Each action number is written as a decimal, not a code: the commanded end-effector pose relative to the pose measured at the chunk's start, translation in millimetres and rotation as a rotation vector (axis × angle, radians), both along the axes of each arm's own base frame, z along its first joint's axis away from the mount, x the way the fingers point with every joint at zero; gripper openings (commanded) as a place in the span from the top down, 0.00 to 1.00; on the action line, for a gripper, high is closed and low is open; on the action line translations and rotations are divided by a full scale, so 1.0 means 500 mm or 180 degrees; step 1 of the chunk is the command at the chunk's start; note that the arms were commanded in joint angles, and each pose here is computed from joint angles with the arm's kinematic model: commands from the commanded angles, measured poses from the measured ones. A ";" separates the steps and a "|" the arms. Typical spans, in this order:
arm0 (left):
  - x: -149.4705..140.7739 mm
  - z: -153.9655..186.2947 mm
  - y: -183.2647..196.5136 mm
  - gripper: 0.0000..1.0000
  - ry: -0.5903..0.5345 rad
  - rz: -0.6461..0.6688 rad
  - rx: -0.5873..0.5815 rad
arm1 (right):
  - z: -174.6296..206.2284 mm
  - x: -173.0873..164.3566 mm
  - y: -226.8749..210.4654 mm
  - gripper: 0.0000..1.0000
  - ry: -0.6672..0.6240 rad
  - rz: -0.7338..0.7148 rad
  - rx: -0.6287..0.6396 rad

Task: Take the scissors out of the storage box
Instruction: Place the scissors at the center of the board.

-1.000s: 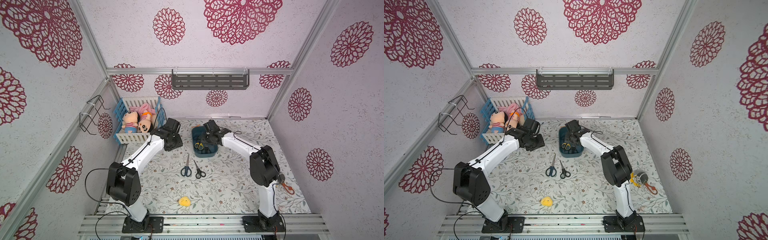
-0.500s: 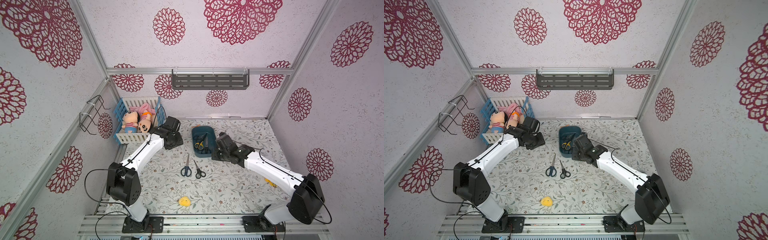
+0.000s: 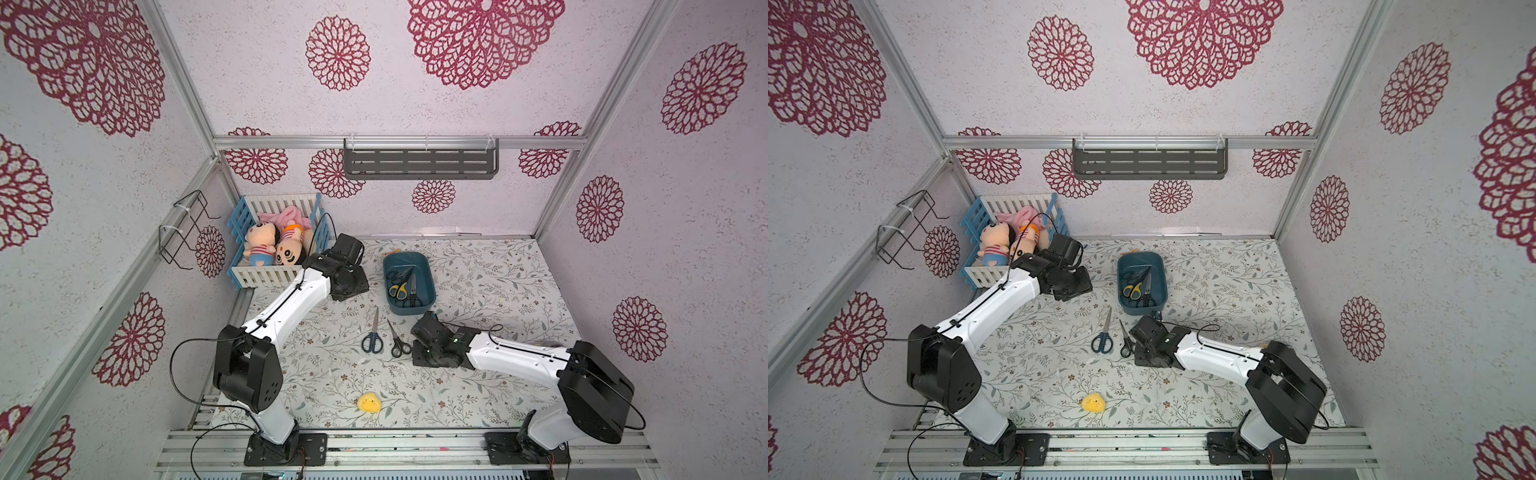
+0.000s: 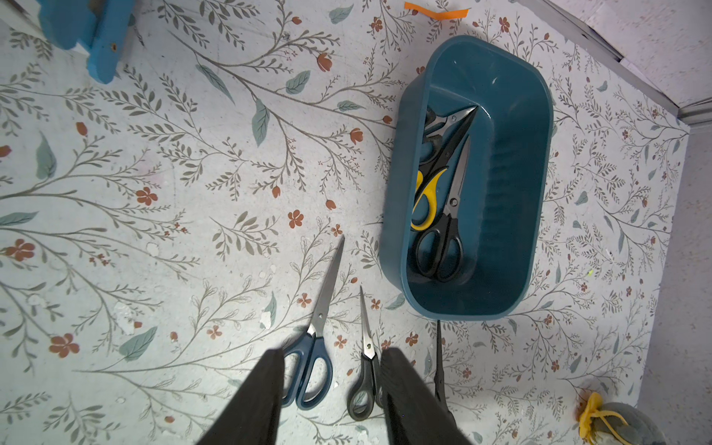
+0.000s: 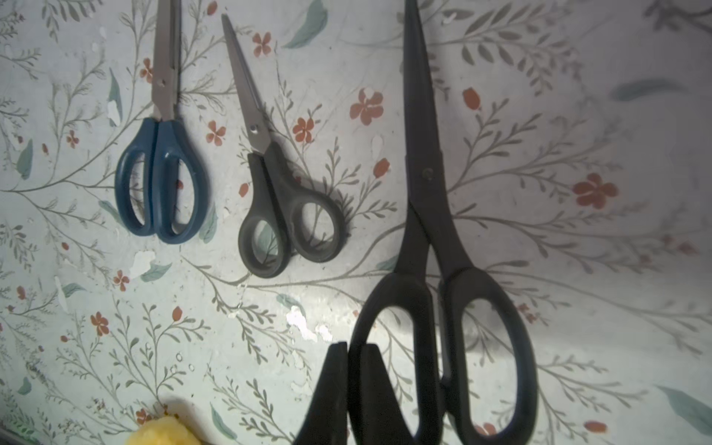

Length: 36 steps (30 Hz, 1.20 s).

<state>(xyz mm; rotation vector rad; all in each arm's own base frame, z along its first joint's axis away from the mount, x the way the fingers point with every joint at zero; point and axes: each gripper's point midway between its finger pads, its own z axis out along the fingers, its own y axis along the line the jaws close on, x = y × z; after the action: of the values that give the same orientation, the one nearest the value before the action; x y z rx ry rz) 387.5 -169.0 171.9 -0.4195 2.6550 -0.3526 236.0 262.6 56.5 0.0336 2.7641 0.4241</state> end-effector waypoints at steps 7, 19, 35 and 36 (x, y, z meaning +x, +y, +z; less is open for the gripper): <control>-0.028 0.013 0.023 0.57 -0.0051 0.0065 0.0080 | 0.013 0.091 0.019 0.99 -0.0353 -0.0081 -0.0021; -0.031 0.008 0.028 0.57 -0.0091 0.0105 0.0085 | -0.016 0.112 0.016 0.97 -0.0227 -0.0001 -0.0067; -0.031 -0.001 0.029 0.57 -0.0076 0.0115 0.0087 | 0.037 0.130 0.037 0.77 -0.0350 0.0089 -0.0007; -0.031 -0.001 0.028 0.57 -0.0072 0.0117 0.0082 | 0.050 0.131 0.045 0.77 -0.0392 0.0131 0.0039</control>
<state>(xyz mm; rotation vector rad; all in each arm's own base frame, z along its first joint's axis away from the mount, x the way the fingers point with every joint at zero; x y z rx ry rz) 372.8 -154.5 165.2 -0.4530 2.6497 -0.2952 294.7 275.3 51.9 -0.0002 2.7081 0.3768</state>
